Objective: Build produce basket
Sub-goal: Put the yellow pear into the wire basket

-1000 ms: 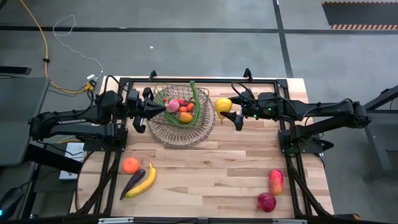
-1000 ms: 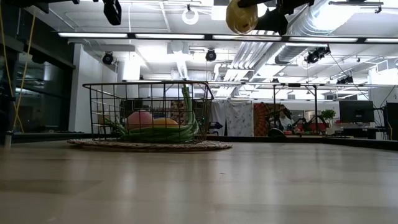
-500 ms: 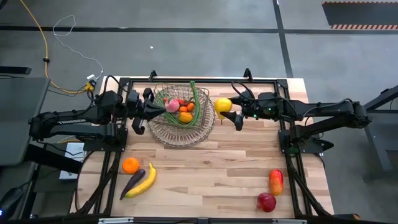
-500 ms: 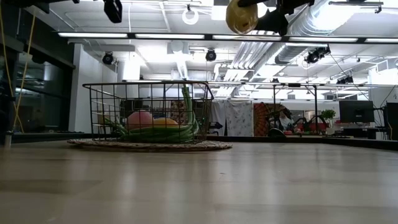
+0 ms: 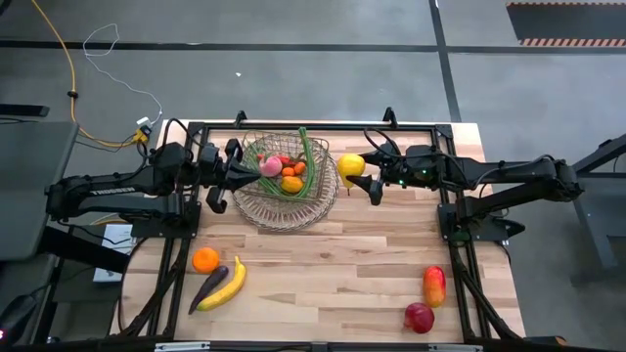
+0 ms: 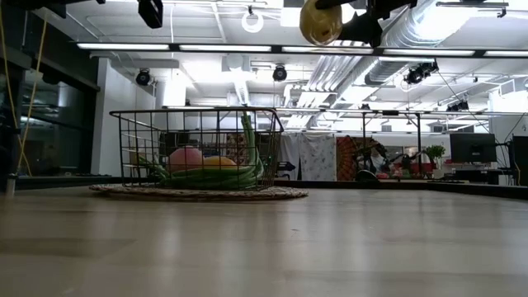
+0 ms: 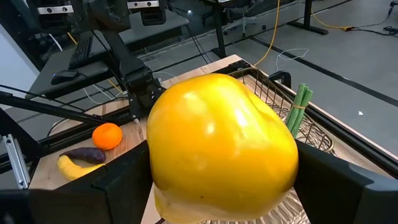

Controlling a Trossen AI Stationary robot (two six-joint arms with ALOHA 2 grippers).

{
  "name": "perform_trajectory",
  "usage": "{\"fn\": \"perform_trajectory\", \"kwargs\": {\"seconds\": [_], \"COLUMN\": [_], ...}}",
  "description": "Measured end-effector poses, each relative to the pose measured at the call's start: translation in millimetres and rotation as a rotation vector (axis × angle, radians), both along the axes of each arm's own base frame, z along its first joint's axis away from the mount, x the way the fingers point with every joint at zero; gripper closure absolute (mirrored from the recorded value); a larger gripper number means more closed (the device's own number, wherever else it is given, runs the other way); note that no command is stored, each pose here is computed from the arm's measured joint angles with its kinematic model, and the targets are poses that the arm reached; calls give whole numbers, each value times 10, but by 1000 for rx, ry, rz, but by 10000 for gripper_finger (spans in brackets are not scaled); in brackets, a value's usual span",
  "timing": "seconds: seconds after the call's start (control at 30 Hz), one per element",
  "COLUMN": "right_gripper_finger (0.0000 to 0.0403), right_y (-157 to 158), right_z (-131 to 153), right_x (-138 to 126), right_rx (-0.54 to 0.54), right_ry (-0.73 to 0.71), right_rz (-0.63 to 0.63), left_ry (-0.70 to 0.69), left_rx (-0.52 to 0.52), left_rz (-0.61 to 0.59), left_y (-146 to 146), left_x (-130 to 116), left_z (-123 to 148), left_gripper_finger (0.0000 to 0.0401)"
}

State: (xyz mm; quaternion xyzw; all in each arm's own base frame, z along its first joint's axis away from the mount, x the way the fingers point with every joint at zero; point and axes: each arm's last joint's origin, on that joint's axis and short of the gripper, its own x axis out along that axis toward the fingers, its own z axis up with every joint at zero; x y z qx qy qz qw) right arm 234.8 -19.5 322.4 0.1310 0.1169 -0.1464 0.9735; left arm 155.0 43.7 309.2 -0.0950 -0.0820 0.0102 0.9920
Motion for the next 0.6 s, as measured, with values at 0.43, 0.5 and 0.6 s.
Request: {"fn": "perform_trajectory", "kwargs": {"seconds": [0.43, 0.5, 0.6], "right_gripper_finger": [83, 83, 83], "right_y": [-35, -53, -118], "right_z": [-167, -146, -120], "right_x": [354, 525, 819], "right_rx": [56, 54, 48], "right_ry": [48, 53, 68], "right_rz": [-68, -71, -62], "left_ry": [-7, -8, -11], "left_rx": [-7, -9, -10], "left_rz": [7, 17, 31], "left_y": [1, 4, 8], "left_x": [-12, -12, -12], "left_z": [9, 9, 12], "left_gripper_finger": [401, 401, 401]}}
